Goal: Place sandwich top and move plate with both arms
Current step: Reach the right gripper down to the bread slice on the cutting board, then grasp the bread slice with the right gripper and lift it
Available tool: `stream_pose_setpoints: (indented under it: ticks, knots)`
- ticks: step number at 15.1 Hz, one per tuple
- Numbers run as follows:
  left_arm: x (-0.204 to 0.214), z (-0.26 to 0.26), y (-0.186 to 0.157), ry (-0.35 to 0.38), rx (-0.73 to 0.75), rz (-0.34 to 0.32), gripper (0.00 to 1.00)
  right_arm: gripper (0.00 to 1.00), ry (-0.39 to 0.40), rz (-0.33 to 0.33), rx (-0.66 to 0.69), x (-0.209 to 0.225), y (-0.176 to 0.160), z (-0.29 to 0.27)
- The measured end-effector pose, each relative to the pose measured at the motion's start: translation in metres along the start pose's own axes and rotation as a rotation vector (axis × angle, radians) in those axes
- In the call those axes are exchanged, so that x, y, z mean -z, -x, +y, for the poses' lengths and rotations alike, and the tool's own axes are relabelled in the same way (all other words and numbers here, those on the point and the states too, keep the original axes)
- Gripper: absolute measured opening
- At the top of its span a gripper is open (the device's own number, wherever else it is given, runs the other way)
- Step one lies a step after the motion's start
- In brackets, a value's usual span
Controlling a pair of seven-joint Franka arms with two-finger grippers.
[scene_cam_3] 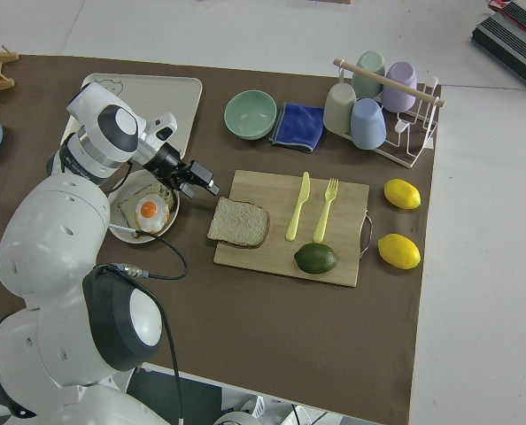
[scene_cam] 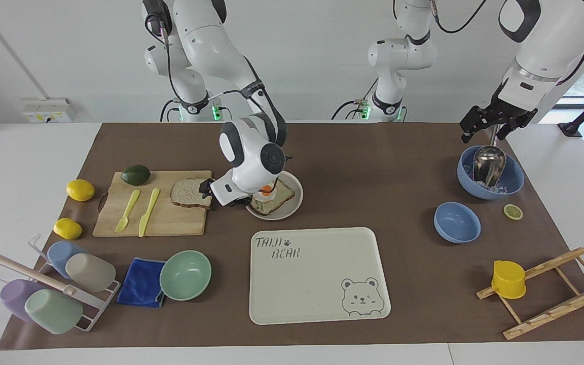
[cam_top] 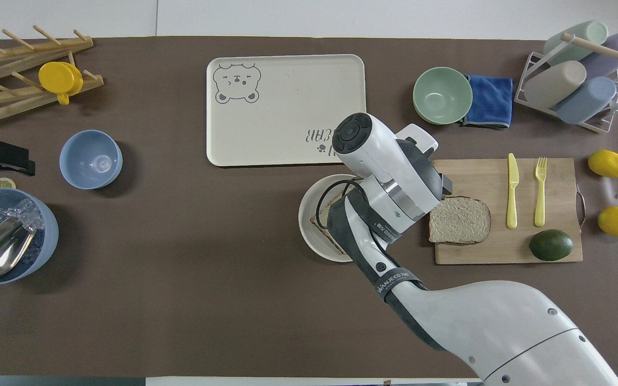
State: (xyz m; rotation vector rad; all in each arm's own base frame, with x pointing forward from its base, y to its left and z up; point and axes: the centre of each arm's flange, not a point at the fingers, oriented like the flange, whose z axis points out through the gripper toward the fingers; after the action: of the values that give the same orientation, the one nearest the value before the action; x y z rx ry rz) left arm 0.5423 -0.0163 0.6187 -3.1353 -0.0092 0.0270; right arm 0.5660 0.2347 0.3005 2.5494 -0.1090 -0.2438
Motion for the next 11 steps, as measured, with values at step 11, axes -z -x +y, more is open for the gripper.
stream_pose_setpoints:
  ticks: [11]
  knots:
    - [0.000,0.000,0.000,0.000,0.000,-0.004,1.00,0.89,0.041,-0.040,0.022,-0.031,0.017,0.007]
